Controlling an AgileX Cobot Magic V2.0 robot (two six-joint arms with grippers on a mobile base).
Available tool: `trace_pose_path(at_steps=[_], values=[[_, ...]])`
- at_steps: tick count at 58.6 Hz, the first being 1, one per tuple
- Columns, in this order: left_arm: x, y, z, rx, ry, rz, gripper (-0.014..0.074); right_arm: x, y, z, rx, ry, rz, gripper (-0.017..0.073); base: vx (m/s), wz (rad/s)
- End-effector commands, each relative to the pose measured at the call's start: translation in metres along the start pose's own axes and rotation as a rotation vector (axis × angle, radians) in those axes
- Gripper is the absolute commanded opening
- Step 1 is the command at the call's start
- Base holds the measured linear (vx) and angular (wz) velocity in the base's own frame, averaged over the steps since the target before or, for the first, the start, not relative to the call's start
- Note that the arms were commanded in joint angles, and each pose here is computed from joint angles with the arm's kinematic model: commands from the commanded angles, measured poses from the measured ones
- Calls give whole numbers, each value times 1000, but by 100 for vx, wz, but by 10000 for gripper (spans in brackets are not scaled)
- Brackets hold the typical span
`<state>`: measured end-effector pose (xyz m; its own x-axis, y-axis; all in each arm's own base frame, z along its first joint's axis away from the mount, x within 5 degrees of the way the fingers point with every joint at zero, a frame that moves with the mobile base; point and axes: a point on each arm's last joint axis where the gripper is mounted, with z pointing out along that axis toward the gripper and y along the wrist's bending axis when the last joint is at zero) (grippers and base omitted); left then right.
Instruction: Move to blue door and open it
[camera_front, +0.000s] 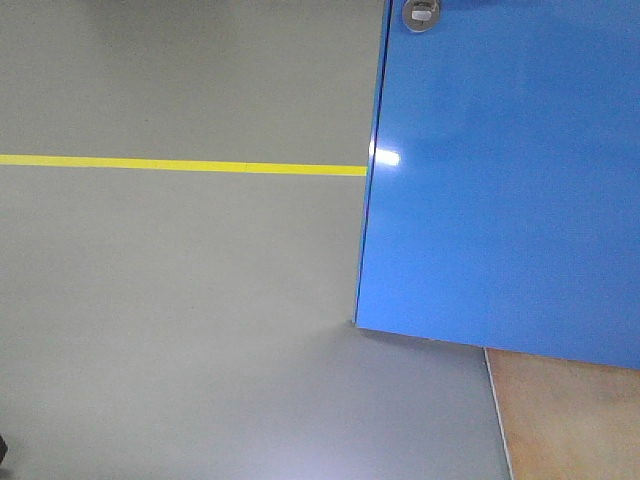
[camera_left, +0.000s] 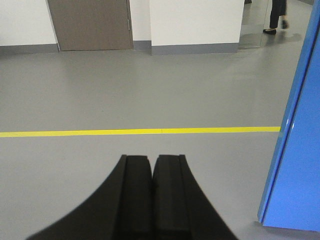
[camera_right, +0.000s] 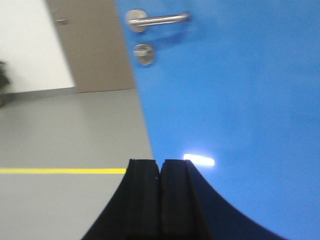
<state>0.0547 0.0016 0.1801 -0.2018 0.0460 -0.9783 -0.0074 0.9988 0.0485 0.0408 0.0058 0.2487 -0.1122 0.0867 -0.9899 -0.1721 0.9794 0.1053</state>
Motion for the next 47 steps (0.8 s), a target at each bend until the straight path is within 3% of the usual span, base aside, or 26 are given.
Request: trace_pose_path(at_steps=[1,5,9,15,21,33,47], values=[[-17,0,-4,7,-124,-8,73,-7,6,5,-63,-120,-86,12,0,0],[-17,0,-4,7,-124,-8,73,6,6,10,-75,-109,-151,12,0,0],[-17,0,-4,7,-124,-8,73,21,5,15,-73,-96,-177,12,0,0],[-17,0,-4,7,-124,-8,73,42,1,21,-59,-71,-146,12,0,0],[-17,0,-4,7,-124,-8,73,54,-2,23,-20,-32,-79,12,0,0],[-17,0,-4,7,-124,-8,73,55,-12,23,133,-28,-95,12,0,0],[-17,0,-4,7,-124,-8,73,53,-13,22,151,-46,-102,12,0,0]])
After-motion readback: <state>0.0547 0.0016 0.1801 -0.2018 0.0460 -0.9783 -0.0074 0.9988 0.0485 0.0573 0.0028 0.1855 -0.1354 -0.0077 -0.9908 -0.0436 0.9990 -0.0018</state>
